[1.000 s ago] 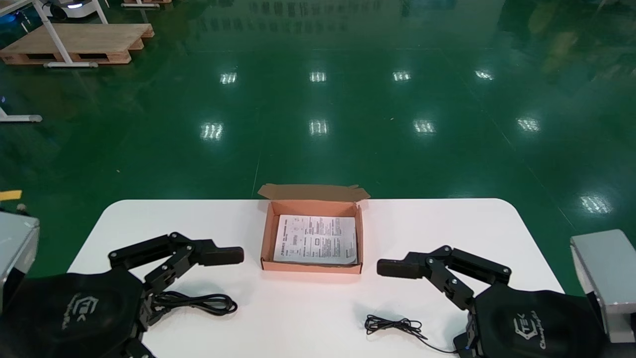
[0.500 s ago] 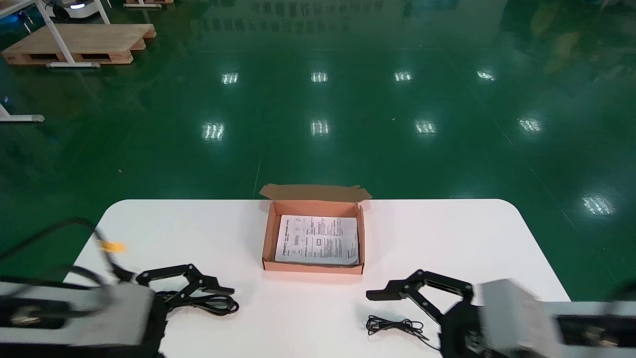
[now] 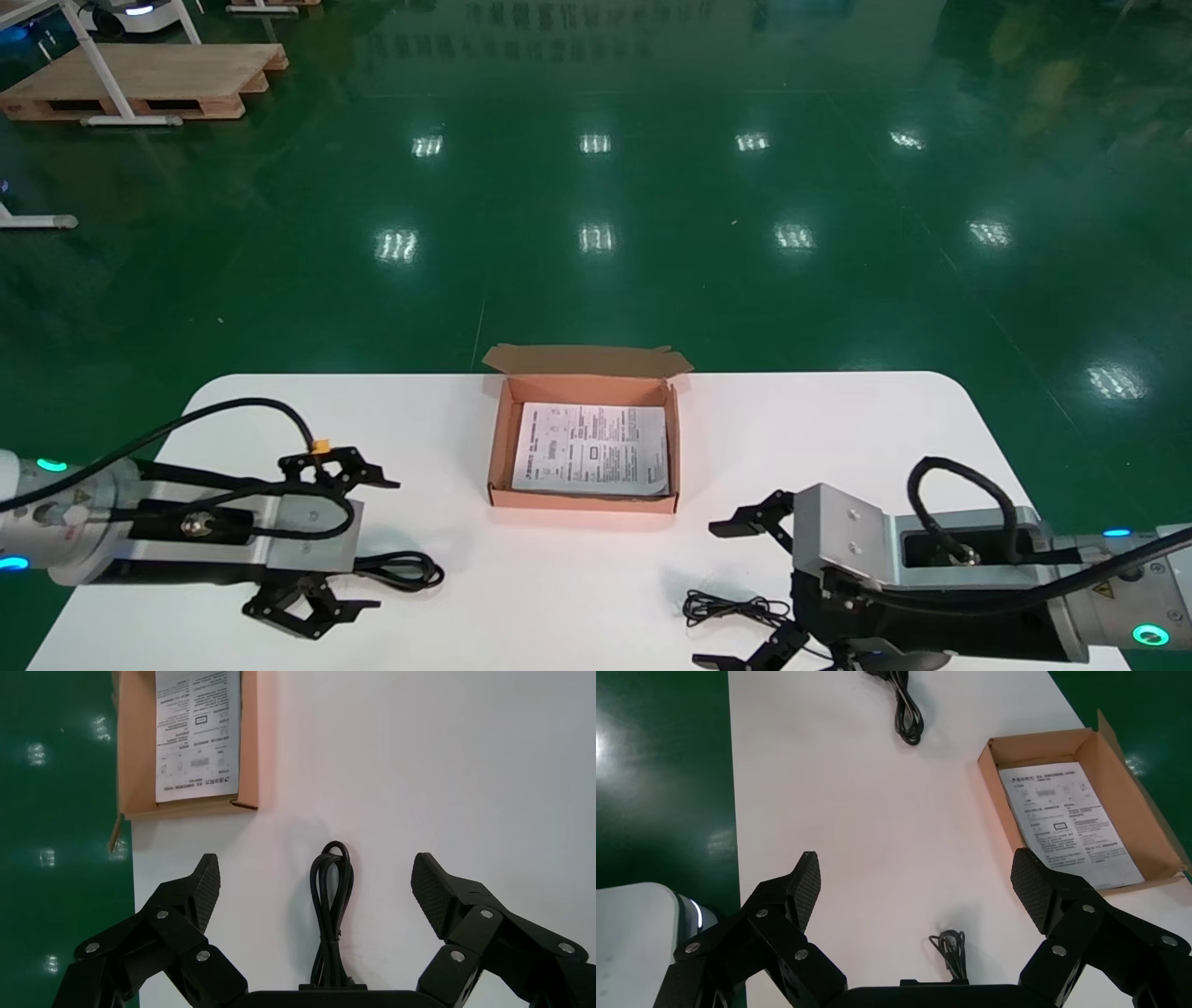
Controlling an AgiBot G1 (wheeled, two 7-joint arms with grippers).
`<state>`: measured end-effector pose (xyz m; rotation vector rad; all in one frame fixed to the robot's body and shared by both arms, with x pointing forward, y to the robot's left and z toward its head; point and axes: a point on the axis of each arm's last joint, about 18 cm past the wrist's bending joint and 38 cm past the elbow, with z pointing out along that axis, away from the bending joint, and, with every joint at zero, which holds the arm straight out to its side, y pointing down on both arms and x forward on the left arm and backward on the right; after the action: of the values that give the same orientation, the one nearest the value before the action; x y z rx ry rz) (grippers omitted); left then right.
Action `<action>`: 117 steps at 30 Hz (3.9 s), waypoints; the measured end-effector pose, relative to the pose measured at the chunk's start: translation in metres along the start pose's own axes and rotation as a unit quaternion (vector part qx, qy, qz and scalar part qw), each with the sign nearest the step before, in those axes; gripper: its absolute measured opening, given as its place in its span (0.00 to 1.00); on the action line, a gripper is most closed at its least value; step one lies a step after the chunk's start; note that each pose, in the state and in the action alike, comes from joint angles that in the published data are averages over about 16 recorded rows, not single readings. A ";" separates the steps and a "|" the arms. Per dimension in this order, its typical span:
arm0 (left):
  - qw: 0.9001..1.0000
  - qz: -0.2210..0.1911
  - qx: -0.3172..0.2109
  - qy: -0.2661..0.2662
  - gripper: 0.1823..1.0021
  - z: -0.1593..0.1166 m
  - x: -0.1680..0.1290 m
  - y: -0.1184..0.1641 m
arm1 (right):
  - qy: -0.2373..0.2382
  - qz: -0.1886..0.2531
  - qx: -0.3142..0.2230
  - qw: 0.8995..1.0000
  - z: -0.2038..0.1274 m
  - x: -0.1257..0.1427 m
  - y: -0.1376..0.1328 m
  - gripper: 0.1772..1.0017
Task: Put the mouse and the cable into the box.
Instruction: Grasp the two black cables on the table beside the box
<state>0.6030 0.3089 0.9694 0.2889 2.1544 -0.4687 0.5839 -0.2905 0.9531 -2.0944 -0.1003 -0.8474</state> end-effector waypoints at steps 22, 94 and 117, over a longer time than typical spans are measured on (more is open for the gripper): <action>0.991 -0.035 -0.131 -0.006 1.00 0.107 0.002 0.050 | 0.002 0.032 -0.023 0.999 0.002 -0.015 0.010 1.00; 0.987 -0.037 -0.158 0.016 0.99 0.126 0.010 0.065 | 0.039 -0.055 -0.242 0.968 0.122 0.024 0.097 0.99; 0.987 -0.037 -0.158 0.016 0.64 0.126 0.010 0.065 | 0.040 -0.057 -0.239 0.969 0.122 0.024 0.095 0.66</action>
<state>0.7123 0.3133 0.8790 0.0381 2.2367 -0.1588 0.7011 -0.2657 0.8530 -2.5155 0.0316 -1.1094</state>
